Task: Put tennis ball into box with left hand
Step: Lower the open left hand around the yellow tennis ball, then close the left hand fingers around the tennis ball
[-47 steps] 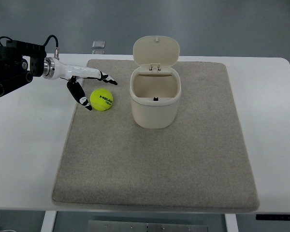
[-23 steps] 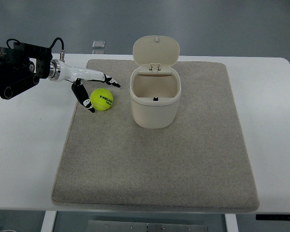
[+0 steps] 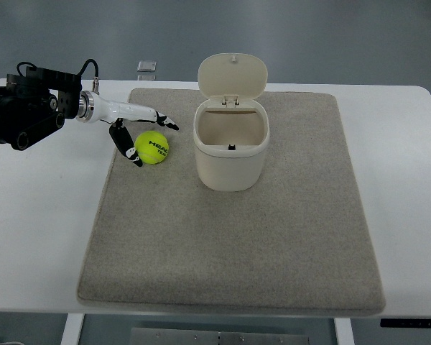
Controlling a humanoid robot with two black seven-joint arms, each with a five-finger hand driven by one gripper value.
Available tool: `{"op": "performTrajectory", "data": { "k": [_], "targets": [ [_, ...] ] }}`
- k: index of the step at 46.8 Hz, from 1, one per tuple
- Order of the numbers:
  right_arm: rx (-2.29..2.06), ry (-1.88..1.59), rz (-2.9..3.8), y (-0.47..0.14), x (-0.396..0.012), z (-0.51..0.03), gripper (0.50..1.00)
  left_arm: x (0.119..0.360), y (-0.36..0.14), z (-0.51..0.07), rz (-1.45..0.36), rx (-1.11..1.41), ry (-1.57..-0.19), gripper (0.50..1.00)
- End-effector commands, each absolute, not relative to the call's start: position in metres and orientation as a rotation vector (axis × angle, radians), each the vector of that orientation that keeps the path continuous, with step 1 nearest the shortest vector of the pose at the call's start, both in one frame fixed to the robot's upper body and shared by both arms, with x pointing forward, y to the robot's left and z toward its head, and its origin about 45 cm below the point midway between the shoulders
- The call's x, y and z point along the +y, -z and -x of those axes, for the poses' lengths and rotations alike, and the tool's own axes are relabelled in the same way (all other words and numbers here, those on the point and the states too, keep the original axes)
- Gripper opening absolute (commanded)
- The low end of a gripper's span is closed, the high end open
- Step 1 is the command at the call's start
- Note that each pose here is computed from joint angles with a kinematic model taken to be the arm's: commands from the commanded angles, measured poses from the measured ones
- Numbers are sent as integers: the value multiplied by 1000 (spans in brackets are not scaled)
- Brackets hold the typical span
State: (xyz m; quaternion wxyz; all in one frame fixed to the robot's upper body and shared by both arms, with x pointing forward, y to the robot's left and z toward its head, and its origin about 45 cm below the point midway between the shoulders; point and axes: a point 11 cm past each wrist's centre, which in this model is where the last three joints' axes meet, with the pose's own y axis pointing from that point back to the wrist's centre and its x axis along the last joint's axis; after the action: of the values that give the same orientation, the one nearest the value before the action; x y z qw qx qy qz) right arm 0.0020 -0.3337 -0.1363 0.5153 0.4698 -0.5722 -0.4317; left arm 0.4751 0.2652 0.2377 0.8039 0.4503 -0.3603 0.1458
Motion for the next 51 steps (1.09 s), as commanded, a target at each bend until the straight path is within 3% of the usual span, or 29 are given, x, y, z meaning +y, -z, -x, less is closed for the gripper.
{"op": "performTrajectory", "data": {
  "k": [1, 13, 19, 25, 30, 51],
  "targets": [
    [-1375, 1037, -1129, 136, -334, -2, 901, 262, -238, -475, -961, -774, -308, 988],
    [-1375, 1037, -1129, 136, -334, -2, 903, 256, -234, -475, -951, -786, -305, 975],
    [-1375, 1036, -1130, 136, -334, -3, 901, 256, -231, -473, -949, -786, -304, 936],
    [-1375, 1037, -1129, 136, -334, -2, 901, 255, -230, -474, -952, -788, -302, 853],
    [-1375, 1037, -1129, 136, -334, -2, 901, 254, -231, -474, -950, -792, -304, 829],
    [-1375, 1036, -1130, 136, -334, -3, 901, 257, -246, -490, -944, -841, -393, 810]
  ]
}}
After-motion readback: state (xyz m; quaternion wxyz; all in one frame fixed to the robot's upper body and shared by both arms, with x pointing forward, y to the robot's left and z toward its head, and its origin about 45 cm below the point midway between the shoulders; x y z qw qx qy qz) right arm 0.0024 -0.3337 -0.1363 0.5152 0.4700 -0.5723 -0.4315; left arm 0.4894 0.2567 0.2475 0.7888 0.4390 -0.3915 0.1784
